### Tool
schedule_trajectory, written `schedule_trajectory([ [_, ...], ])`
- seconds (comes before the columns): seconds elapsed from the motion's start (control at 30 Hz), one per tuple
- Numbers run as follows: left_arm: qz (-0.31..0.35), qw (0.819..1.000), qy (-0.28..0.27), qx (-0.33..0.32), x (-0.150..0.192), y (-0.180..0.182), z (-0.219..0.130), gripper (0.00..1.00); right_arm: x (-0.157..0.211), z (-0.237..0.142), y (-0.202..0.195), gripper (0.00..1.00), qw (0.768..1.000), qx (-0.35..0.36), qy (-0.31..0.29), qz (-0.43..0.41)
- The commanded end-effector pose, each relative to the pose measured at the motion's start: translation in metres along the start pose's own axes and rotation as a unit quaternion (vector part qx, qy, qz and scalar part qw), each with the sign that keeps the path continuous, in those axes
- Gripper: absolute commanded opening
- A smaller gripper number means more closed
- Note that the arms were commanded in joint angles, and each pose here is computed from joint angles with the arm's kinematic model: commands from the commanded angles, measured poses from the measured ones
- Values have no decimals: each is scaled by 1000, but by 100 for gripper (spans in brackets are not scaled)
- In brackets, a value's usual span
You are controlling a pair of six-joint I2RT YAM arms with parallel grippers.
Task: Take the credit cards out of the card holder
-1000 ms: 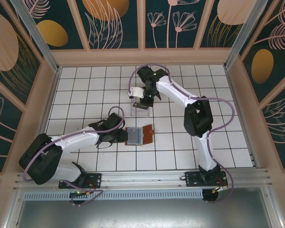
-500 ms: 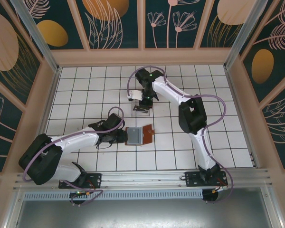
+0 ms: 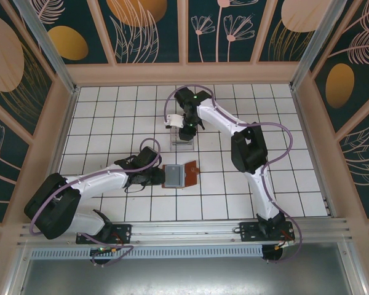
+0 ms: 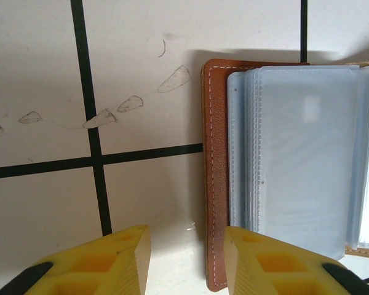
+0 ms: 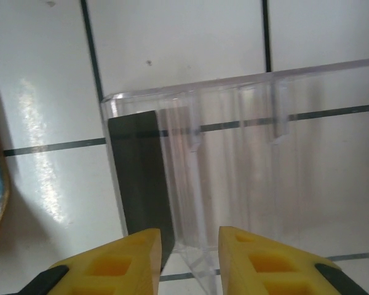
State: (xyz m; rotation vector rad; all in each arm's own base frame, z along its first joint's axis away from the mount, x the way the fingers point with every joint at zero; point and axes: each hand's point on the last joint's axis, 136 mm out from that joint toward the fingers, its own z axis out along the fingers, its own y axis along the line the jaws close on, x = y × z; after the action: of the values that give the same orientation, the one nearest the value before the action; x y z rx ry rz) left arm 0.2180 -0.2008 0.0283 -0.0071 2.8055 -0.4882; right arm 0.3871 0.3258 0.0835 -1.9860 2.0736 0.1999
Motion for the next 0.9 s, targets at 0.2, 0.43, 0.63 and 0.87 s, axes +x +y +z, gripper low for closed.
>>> schedule_trajectory([
  [0.2, -3, 1000, -8, -6, -1, 4, -1, 37, -22, -31, -9, 34, 998, 38, -49, 0],
  [0.43, -2, 1000, -8, -5, -1, 4, -1, 38, -23, -28, 30, 55, 998, -19, -60, -9],
  [0.63, -1, 1000, -10, -5, 0, 5, -3, 38, -14, -10, 33, 56, 999, -26, -39, 1],
  [0.87, -3, 1000, -10, -6, 2, 6, -4, 38, -7, 8, 24, 55, 1000, -6, -19, 11],
])
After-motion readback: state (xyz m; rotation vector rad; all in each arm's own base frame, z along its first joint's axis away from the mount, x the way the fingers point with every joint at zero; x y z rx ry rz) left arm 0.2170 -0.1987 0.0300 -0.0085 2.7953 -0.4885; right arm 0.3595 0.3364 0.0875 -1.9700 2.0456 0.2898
